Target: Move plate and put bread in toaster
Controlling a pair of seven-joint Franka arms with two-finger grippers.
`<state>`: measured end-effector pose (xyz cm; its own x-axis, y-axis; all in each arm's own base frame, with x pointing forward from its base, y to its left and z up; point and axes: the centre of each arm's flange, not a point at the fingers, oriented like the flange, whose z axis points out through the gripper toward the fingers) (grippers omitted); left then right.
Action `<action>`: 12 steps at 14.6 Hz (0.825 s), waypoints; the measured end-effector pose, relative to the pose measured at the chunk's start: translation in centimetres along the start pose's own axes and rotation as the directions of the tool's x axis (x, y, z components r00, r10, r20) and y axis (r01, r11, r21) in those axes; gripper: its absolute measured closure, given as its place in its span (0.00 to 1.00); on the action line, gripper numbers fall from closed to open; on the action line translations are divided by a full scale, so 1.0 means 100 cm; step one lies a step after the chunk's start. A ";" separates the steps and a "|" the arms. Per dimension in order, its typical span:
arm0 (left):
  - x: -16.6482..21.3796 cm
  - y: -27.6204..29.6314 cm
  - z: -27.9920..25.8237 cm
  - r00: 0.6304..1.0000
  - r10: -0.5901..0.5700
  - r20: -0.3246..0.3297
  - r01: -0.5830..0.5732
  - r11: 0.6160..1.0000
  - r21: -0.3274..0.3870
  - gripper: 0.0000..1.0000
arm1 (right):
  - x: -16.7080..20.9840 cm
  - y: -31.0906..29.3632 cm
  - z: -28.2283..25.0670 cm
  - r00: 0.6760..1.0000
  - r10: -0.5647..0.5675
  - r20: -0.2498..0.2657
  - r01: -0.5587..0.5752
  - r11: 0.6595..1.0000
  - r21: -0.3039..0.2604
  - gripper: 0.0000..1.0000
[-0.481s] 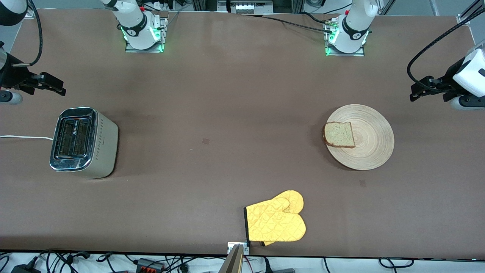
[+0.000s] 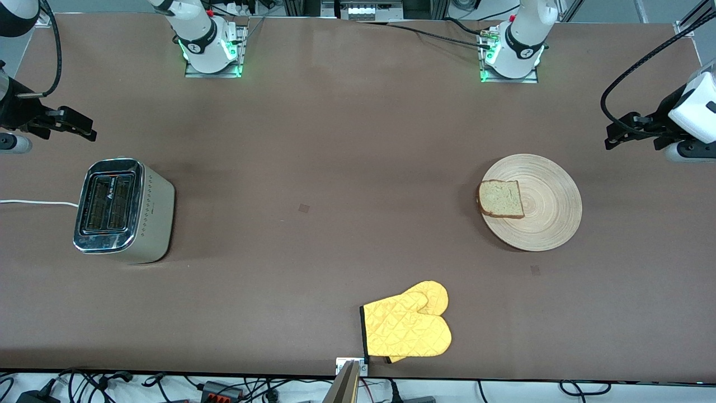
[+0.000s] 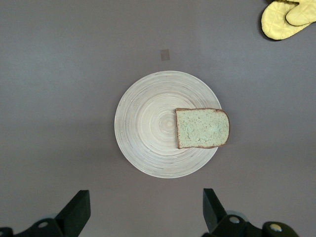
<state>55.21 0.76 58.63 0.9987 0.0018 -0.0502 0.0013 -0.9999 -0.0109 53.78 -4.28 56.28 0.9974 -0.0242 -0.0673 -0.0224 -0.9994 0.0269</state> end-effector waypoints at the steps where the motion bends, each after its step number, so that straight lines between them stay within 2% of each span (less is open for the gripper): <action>1: 0.000 0.000 0.000 1.000 0.000 0.000 0.000 1.000 0.000 0.00 | 0.000 0.000 0.000 1.000 0.000 0.000 0.000 1.000 0.000 0.00; 8: 0.000 0.001 -0.002 1.000 0.002 -0.003 -0.002 1.000 0.000 0.00 | 0.000 0.000 -0.001 1.000 0.000 -0.006 0.000 1.000 0.000 0.00; 12: 0.000 -0.001 -0.001 1.000 0.000 -0.002 0.000 1.000 0.003 0.00 | 0.003 -0.001 -0.004 0.999 -0.001 -0.032 0.001 1.000 -0.002 0.00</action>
<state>55.26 0.81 58.74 0.9988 0.0018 -0.0479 0.0012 -0.9999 -0.0135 54.12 -4.23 56.63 0.9991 -0.0225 -0.0352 -0.0215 -0.9994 0.0284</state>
